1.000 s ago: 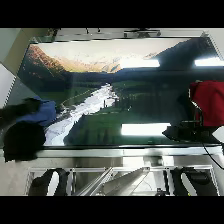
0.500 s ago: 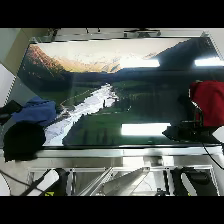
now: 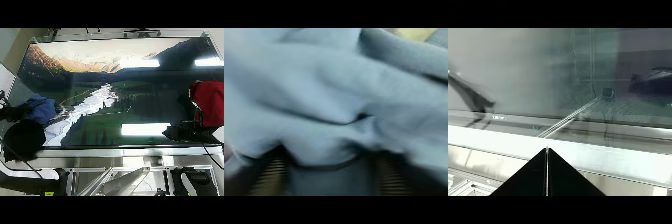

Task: Fold the shirts.

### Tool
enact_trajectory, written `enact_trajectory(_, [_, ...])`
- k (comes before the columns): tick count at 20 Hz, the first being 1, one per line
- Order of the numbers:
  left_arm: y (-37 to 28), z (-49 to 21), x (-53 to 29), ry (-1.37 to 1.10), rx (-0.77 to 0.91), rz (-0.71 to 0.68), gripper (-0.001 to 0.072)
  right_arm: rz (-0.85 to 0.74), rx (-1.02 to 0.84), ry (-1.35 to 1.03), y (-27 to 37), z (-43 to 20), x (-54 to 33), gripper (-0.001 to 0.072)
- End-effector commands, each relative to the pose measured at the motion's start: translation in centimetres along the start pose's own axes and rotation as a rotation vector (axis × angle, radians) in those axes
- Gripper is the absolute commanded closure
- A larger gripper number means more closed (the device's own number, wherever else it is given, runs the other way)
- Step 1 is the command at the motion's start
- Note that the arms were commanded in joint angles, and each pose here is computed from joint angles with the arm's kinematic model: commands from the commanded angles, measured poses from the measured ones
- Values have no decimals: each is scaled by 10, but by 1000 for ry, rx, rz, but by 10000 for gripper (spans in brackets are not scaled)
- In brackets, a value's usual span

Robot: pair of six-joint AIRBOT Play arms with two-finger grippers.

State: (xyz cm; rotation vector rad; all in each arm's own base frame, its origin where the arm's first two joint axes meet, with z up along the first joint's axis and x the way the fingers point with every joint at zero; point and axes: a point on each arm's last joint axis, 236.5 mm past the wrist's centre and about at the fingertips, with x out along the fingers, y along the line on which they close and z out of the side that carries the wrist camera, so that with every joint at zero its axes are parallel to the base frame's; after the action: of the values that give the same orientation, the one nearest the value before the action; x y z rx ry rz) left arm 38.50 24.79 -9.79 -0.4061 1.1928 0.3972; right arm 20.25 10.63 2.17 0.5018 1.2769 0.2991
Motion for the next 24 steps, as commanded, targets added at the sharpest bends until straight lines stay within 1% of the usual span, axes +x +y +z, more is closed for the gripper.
enact_trajectory(1, [-18, -23, 24, 188, 49, -32, 700, 0, 0, 0, 0, 0, 0, 695])
enact_trajectory(4, [-43, -15, 6, 245, 93, -66, 690, 0, -1, 0, 0, 0, 0, 695])
enact_trajectory(6, [-82, 2, -22, 229, 127, -138, 691, 1, 0, 0, 0, 0, 0, 695])
enact_trajectory(10, [-205, 39, -114, 30, 239, -373, 690, 1, 0, 0, 0, 0, 0, 695])
enact_trajectory(12, [-272, 36, -172, -59, 326, -506, 690, 1, -1, 0, 0, 0, 0, 695])
enact_trajectory(13, [-303, 24, -196, -80, 377, -563, 689, 1, 0, -1, 0, 0, 0, 695])
enact_trajectory(15, [-349, -14, -220, -61, 505, -609, 682, 0, -1, -4, 0, 1, 0, 695])
enact_trajectory(18, [-415, -96, -227, 50, 693, -675, 682, 1, 0, -15, 0, 3, 0, 695])
enact_trajectory(21, [-458, -165, -202, 109, 782, -706, 682, 1, 0, -65, 0, 15, 0, 695])
enact_trajectory(24, [-477, -198, -180, 146, 816, -711, 682, 7, 2, -88, 2, 21, -1, 695])
